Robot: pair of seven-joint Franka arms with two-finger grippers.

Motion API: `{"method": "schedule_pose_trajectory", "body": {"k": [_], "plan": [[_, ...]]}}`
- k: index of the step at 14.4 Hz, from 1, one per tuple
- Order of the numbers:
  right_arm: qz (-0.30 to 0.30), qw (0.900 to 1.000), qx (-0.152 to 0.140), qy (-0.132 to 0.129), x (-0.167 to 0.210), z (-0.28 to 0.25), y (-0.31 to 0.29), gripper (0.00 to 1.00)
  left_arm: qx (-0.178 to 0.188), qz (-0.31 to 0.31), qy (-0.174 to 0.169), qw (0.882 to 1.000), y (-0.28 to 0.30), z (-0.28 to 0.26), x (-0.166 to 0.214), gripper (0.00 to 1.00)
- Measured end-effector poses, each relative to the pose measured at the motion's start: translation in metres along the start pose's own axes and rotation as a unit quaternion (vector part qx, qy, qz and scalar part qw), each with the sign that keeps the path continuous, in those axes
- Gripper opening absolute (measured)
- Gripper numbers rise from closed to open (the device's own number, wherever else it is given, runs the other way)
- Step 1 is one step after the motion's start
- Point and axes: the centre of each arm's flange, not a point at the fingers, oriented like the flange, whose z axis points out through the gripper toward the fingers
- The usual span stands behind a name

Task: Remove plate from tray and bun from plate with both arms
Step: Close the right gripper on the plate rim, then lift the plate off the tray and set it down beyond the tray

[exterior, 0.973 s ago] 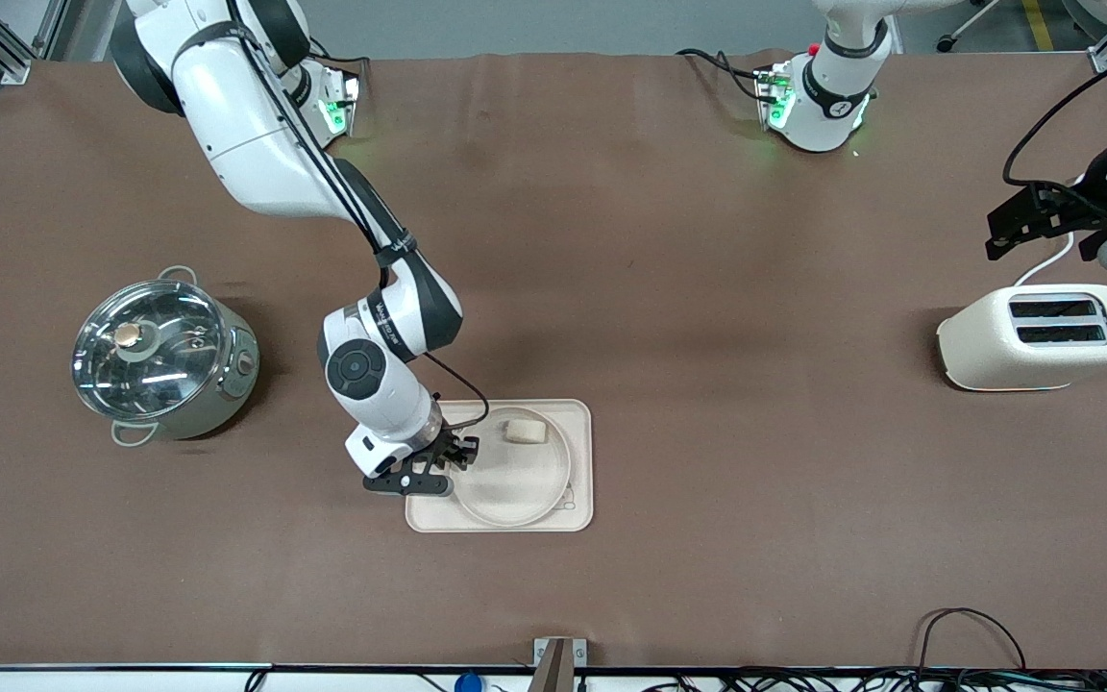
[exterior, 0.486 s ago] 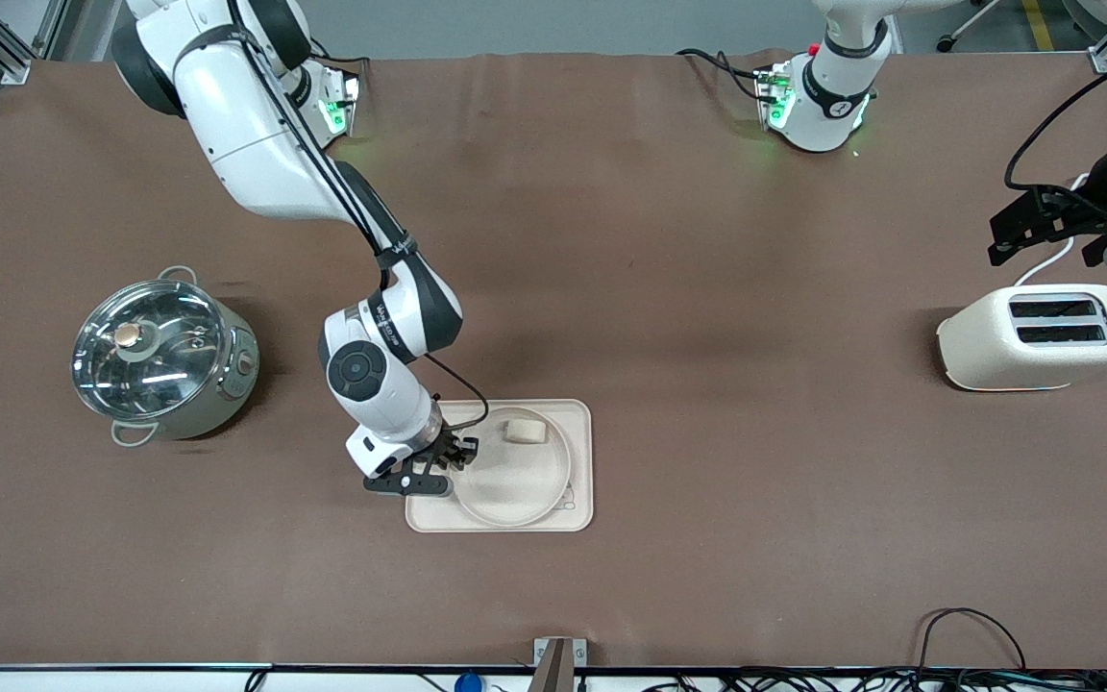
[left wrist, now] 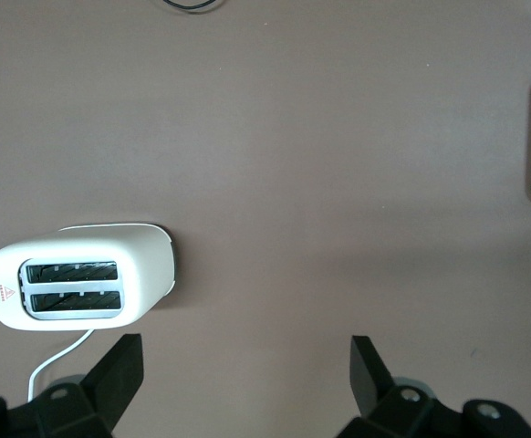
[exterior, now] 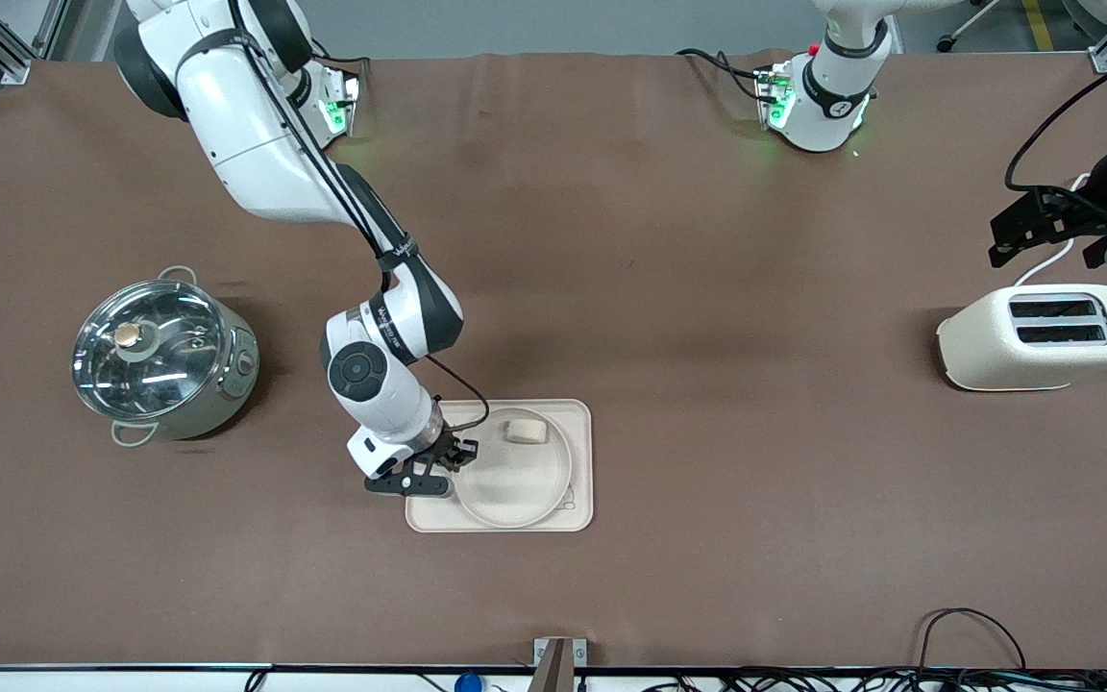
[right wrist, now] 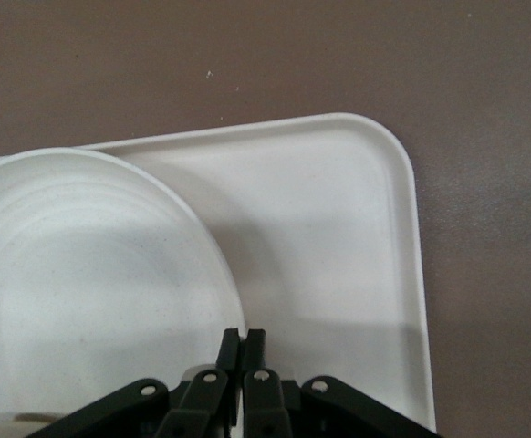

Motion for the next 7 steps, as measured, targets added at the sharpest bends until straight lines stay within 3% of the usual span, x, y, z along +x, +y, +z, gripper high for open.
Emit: {"method": "schedule_pose_trajectory", "body": {"k": [3, 7], "plan": [[0.030, 0.999, 0.016, -0.008, 0.005, -0.002, 0.007, 0.04, 0.000, 0.002, -0.002, 1.000, 0.002, 0.002, 0.000, 1.00], [0.055, 0.997, 0.034, -0.047, 0.007, -0.021, 0.003, 0.04, 0.000, 0.004, -0.005, 1.000, 0.004, 0.004, 0.000, 1.00]]}}
